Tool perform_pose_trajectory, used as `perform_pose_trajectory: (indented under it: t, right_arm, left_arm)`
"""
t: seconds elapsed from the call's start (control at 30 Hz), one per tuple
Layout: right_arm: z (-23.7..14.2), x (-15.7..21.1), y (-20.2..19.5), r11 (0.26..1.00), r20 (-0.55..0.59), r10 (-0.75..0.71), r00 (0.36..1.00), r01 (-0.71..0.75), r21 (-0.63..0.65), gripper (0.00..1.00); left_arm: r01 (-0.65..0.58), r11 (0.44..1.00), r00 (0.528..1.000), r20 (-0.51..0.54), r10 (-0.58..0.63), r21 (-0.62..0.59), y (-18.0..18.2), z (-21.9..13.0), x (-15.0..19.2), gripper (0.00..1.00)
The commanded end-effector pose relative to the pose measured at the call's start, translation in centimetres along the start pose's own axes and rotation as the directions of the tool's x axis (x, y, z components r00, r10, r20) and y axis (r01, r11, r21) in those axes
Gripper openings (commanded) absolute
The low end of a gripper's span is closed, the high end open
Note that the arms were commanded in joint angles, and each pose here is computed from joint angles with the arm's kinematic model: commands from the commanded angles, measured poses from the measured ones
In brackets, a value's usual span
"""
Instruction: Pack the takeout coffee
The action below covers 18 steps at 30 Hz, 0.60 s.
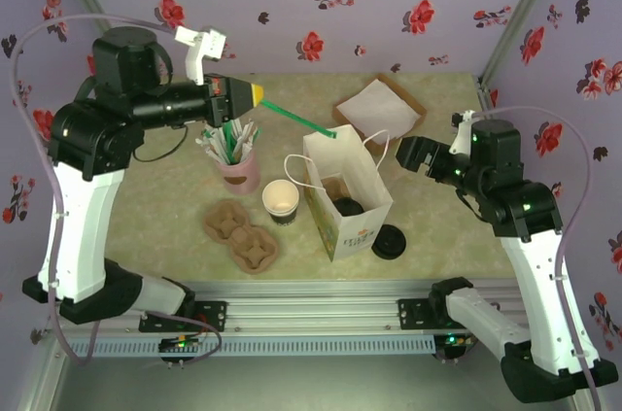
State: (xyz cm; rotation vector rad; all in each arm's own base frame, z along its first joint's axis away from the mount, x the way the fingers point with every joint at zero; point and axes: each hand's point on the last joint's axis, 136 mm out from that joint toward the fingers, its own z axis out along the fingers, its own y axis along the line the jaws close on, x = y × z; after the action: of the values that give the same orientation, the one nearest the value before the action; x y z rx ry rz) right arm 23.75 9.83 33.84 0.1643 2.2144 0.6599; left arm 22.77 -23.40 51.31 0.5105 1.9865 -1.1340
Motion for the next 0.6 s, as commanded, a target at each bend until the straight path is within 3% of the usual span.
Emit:
perform_pose_trajectory:
  t: [0.0,0.23,0.57]
  right_arm:
    - [-1.3,-0.8,-0.2,1.000,0.052,0.001,0.999,-0.002,0.020,0.99]
    - [-2.0,-0.6,-1.6,0.995,0.075,-0.018,0.997,0.011,0.094,0.99]
    - [-1.4,0.2,-2.7,0.991,0.061,-0.025,0.998,0.017,0.131,0.99]
  left_arm:
    - [-0.007,1.000,0.999,-0.054,0.005,-0.025,0.8,1.8,0.9,0.00]
    - [-0.102,0.976,0.982,-0.176,0.068,-0.194,2.9,5.6,3.1,0.00]
    - [-0.293,0.894,0.916,-0.369,0.160,-0.340,4.8,11.9,6.9,0.00]
